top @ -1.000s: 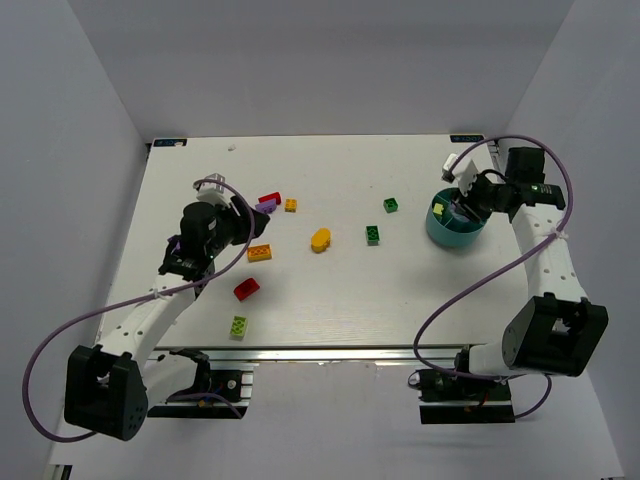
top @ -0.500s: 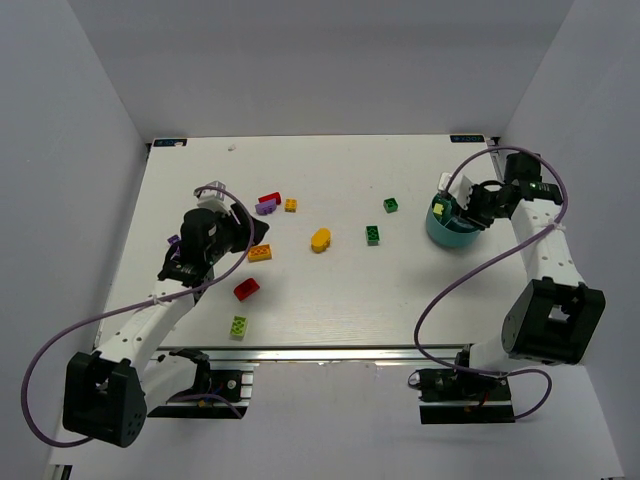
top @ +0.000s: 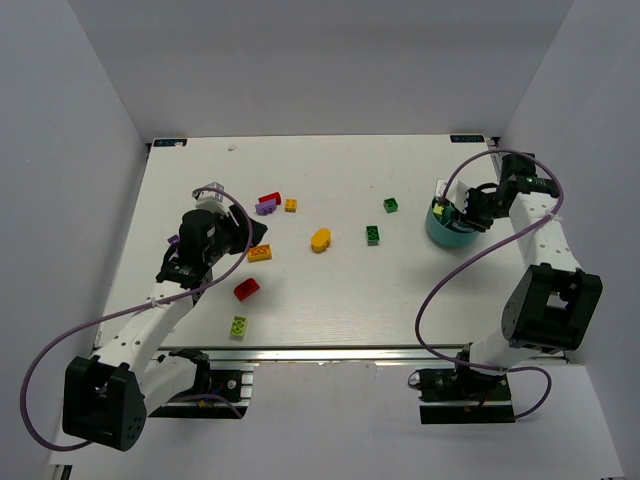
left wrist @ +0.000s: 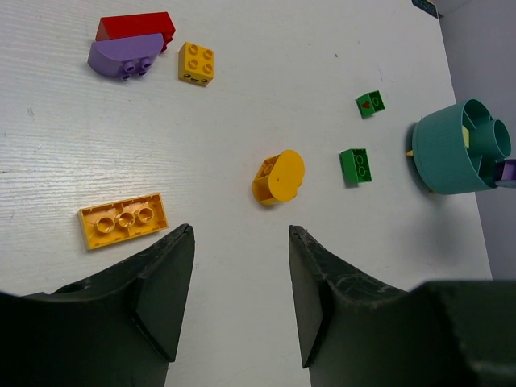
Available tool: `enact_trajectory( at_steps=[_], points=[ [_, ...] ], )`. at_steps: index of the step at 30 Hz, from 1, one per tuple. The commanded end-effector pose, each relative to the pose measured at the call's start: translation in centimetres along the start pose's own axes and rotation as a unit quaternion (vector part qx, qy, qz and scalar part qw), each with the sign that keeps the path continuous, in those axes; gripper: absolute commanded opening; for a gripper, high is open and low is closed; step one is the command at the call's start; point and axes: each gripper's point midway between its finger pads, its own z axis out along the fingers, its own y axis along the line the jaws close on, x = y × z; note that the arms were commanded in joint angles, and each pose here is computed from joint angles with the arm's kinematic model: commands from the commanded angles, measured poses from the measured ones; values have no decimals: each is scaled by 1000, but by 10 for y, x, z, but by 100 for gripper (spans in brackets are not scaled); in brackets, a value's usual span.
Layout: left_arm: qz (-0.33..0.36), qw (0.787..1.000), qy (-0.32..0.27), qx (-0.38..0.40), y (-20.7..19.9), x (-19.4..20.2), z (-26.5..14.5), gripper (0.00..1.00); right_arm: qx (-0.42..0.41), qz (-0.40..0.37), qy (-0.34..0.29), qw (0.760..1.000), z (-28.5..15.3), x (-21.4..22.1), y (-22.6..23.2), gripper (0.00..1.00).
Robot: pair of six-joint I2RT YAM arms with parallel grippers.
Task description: Sort the legos into containers by color
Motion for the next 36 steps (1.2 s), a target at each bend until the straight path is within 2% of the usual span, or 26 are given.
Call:
enact_trajectory(
  at_steps=[1, 2, 5, 9, 14, 18, 19, 20, 21, 22, 23, 24, 26, 27, 28, 30, 31, 33, 35, 36],
  points=[
    [5, 1000, -13, -2, 0, -7, -5, 60, 15, -26, 11, 999, -7, 2, -11, 7],
    [6, 1000, -12, -2, 0, -8, -5, 60, 15, -29, 17, 999, -7, 6, -11, 10],
    [9, 1000, -10, -5, 0, -8, -4, 60, 14, -30, 25, 999, -5, 9, -11, 41],
    [9, 1000, -10, -8, 1, -9, -5, 61, 12, -28, 21, 999, -5, 7, -10, 61],
    [6, 1000, -6, -19, 4, -8, -7, 63, 22, -19, 4, 1000, -16, -5, -19, 61],
    [-9, 999, 0, -47, 12, -7, -9, 62, 49, 11, -41, 998, -32, -33, -38, 55],
    [-17, 998, 12, -65, 18, -1, -11, 56, 57, 23, -58, 996, -36, -42, -44, 54],
    [-24, 996, 6, -90, 26, -5, -12, 49, 60, 65, -100, 991, -40, -60, -47, 51],
    [-42, 994, 10, -103, 29, -3, -13, 39, 76, 76, -129, 986, -48, -74, -57, 47],
    [-50, 989, 21, -138, 42, 4, -16, 18, 65, 93, -182, 977, -51, -95, -55, 44],
    [-57, 985, 17, -160, 51, 3, -19, 9, 55, 130, -215, 966, -56, -111, -49, 40],
    [-72, 982, 18, -173, 54, 4, -20, 3, 47, 139, -245, 958, -48, -121, -44, 34],
    [-89, 974, 32, -204, 65, 11, -26, 0, 15, 169, -294, 941, -44, -148, -24, 31],
    [-115, 967, 41, -223, 71, 16, -29, 3, -28, 137, -298, 944, -16, -178, 8, 34],
    [-132, 959, 58, -245, 77, 24, -33, 16, -55, 119, -280, 951, 6, -192, 36, 41],
    [-160, 935, 117, -294, 88, 49, -43, 52, -119, 145, -264, 946, 43, -217, 81, 56],
    [-166, 926, 146, -306, 94, 65, -43, 62, -135, 163, -256, 943, 55, -227, 88, 64],
    [-148, 919, 204, -304, 99, 87, -37, 74, -158, 192, -242, 938, 71, -230, 87, 73],
    [-103, 918, 225, -310, 105, 82, -32, 77, -164, 193, -244, 936, 73, -235, 81, 81],
    [-80, 916, 235, -316, 108, 77, -30, 77, -167, 197, -247, 934, 73, -237, 80, 82]
  ],
)
